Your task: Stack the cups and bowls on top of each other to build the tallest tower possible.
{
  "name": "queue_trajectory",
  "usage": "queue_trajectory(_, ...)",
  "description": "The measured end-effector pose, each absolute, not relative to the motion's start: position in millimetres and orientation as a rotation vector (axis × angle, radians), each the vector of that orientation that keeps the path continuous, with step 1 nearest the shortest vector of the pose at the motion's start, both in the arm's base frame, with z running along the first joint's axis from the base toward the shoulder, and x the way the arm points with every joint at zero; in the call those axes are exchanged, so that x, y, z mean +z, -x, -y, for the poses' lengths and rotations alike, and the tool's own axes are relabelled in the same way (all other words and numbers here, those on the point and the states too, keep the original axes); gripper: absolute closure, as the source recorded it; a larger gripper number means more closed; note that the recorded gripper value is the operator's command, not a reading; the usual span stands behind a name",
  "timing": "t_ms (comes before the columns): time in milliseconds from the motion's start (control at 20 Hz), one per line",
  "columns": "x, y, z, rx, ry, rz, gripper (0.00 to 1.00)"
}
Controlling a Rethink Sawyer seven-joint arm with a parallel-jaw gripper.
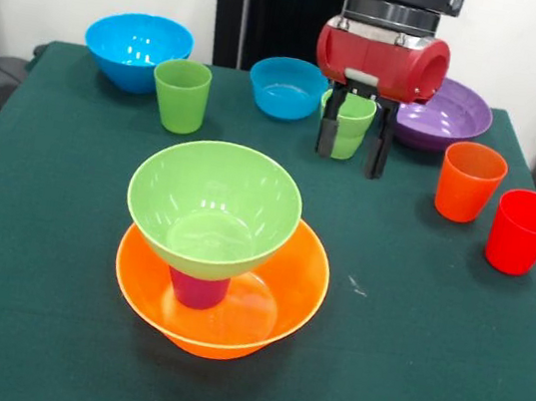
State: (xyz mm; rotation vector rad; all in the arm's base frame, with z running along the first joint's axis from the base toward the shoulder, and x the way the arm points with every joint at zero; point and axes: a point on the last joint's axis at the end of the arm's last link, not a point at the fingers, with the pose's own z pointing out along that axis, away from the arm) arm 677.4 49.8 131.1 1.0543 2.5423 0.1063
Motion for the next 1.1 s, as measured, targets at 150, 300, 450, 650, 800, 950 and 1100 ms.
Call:
queue_trajectory(150,132,-675,-48,0.074,-1.028,-2.548,0.0)
queue_trajectory(300,135,-671,-48,0.037,-0.998,-2.558,0.0)
queue_trajectory(450,135,-668,-46,0.014,-0.981,-2.564,0.0)
queue_trajectory(650,134,-665,-42,-0.004,-0.967,-2.568,0.0)
queue_trajectory(800,133,-664,-41,-0.008,-0.963,-2.57,0.0)
queue_trajectory(950,133,-664,-41,-0.008,-0.963,-2.57,0.0)
queue_trajectory(1100,132,-665,-40,-0.003,-0.968,-2.57,0.0)
